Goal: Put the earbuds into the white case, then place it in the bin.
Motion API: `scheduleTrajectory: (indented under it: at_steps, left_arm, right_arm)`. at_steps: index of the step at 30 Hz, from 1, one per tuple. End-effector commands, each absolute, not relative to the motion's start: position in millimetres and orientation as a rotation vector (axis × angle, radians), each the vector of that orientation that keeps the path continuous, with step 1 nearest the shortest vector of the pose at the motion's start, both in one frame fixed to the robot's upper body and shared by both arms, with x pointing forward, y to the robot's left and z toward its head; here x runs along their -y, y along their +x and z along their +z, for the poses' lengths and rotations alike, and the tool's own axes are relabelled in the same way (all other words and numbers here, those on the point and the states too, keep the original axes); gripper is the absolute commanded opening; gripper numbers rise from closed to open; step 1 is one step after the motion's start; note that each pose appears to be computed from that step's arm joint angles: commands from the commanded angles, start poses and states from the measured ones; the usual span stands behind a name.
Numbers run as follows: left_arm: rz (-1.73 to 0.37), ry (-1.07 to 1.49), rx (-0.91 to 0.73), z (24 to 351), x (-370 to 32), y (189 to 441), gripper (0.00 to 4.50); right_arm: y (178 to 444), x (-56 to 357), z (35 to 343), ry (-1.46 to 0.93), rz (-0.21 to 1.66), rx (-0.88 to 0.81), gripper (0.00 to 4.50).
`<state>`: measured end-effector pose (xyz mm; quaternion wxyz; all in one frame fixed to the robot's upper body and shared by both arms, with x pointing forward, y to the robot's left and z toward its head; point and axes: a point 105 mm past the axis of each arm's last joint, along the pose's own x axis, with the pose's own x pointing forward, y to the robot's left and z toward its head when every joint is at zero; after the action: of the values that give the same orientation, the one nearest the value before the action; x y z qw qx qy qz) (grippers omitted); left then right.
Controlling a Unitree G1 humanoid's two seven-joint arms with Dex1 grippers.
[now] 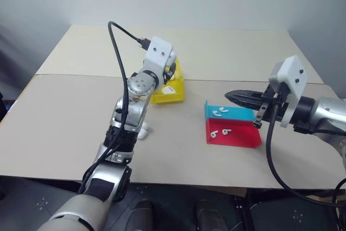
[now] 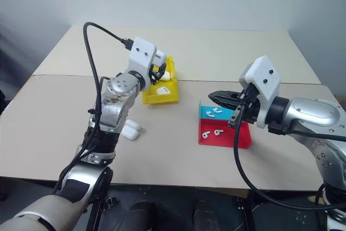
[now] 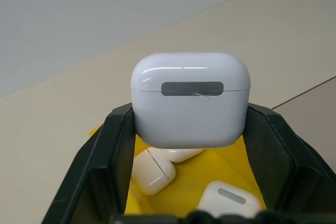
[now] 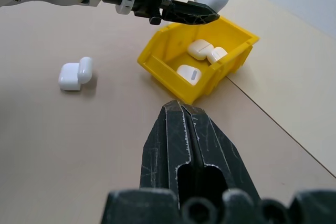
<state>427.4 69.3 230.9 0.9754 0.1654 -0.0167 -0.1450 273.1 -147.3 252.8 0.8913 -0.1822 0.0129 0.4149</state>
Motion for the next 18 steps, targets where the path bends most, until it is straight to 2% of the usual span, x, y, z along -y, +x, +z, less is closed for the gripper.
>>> scheduleTrajectory:
  at_steps: [1, 2, 3, 7, 9, 11, 15, 18]
  left_arm:
    - [-0.252, 0.327, 0.071, 247, -72, 435, 4.08]
    - [-0.255, 0.298, 0.057, 247, -72, 438, 4.37]
    - [-0.256, 0.295, 0.060, 248, -73, 439, 4.46]
    - [-0.277, 0.253, 0.107, 256, -69, 439, 4.46]
    - [-0.343, -0.013, 0.217, 280, -69, 432, 4.46]
    - [-0.457, -0.277, 0.255, 293, -77, 423, 4.46]
    - [-0.572, -0.236, 0.349, 295, -88, 400, 4.46]
    - [-0.647, -0.128, 0.311, 275, -100, 382, 4.46]
  right_arm:
    - [271, 150, 261, -0.400, 0.834, 0.005, 0.00]
    - [271, 151, 260, -0.403, 0.828, -0.002, 0.00]
    - [270, 152, 259, -0.405, 0.824, -0.007, 0.00]
    - [270, 153, 257, -0.414, 0.813, -0.019, 0.00]
    - [270, 154, 257, -0.415, 0.809, -0.017, 0.00]
    - [270, 154, 257, -0.418, 0.807, -0.012, 0.00]
    - [267, 157, 255, -0.445, 0.817, -0.006, 0.00]
    - [256, 167, 246, -0.531, 0.857, -0.012, 0.00]
